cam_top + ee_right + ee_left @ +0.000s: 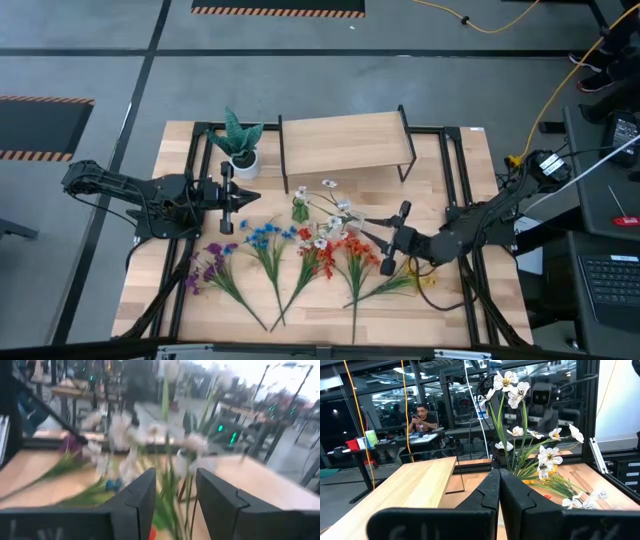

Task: Pick and place flowers into a vace then onto a shelf
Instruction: Put the left orange flowers into the transparent vase

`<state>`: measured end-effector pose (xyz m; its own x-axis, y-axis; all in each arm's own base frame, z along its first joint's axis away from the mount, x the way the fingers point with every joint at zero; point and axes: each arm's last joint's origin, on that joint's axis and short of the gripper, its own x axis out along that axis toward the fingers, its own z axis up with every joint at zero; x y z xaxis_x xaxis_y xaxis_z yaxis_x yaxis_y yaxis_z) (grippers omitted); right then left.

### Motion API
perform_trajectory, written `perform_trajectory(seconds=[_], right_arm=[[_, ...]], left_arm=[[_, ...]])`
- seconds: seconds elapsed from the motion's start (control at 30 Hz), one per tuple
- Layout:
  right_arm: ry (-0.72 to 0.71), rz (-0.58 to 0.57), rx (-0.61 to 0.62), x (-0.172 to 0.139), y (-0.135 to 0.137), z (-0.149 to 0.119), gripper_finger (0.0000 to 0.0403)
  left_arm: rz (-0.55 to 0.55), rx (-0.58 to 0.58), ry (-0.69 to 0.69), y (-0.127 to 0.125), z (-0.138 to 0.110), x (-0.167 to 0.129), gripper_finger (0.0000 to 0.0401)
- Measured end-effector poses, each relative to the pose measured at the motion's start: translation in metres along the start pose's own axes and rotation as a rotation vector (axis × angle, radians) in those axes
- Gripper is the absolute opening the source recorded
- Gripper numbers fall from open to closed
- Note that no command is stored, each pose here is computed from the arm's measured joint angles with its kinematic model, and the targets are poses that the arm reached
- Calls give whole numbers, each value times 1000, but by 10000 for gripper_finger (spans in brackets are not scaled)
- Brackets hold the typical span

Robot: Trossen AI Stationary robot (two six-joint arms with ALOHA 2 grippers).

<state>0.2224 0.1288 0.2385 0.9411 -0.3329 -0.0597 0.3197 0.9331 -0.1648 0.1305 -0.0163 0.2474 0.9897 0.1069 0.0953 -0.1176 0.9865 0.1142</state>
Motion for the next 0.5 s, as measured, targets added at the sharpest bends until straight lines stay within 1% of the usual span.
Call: perform_trajectory(seconds=[0.17, 0.3, 0.5], right_arm=[[128, 88, 22, -2, 2, -20, 142], [201, 83, 22, -4, 1, -30, 142], [212, 93, 41, -7, 3, -31, 142]], left_arm=[[0, 0, 0, 0, 0, 0, 6], [0, 0, -1, 0, 0, 0, 6], [0, 0, -1, 0, 0, 0, 6]])
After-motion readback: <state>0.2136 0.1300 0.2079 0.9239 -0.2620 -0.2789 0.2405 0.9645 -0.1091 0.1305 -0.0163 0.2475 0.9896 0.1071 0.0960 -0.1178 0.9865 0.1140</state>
